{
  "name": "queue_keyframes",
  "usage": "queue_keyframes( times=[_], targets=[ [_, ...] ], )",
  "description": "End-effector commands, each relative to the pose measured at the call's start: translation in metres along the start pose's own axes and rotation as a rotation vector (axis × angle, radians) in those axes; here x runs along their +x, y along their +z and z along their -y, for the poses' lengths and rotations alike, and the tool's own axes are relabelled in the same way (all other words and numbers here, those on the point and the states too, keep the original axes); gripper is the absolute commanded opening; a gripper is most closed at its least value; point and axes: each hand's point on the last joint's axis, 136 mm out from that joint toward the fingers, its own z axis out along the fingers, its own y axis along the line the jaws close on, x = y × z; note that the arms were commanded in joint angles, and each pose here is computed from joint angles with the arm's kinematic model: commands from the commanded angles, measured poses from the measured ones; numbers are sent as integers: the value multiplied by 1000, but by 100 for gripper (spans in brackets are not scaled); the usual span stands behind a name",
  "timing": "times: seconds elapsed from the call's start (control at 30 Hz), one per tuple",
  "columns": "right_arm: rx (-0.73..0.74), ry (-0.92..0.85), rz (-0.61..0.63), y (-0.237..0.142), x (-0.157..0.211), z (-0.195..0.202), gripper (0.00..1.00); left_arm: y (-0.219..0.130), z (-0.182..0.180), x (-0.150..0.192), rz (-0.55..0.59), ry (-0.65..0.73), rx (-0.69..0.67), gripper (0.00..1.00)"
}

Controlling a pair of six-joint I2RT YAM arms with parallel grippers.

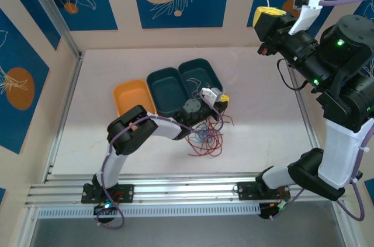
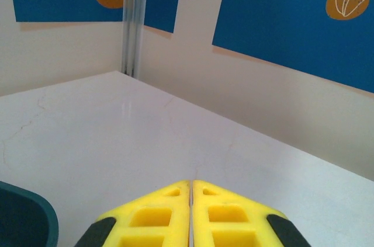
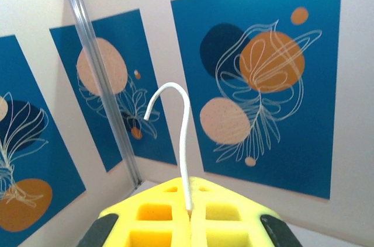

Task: Untangle the cables

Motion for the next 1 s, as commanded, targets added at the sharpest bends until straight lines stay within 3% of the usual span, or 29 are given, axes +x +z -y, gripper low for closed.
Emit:
queue_keyframes(
  times=[0.0,0.17,0.23,0.37,0.57,0.97],
  targets=[
    [20,-36,147,-23,-37,2,0,-1,1,14,-20,-25,13,1],
    [10,-51,223,-37,-56,0,0,-4,1,23,-37,-35,13,2],
    [10,-52,221,-37,-55,0,0,-5,2,23,-35,-41,20,10],
    [49,-57,165,-24,-38,7,0,-12,8,12,-16,-60,47,51],
    [122,-52,68,1,-6,23,0,-38,22,-26,29,-55,78,99],
    [173,53,-183,69,74,57,0,-123,19,-43,12,-98,-15,100]
  ],
)
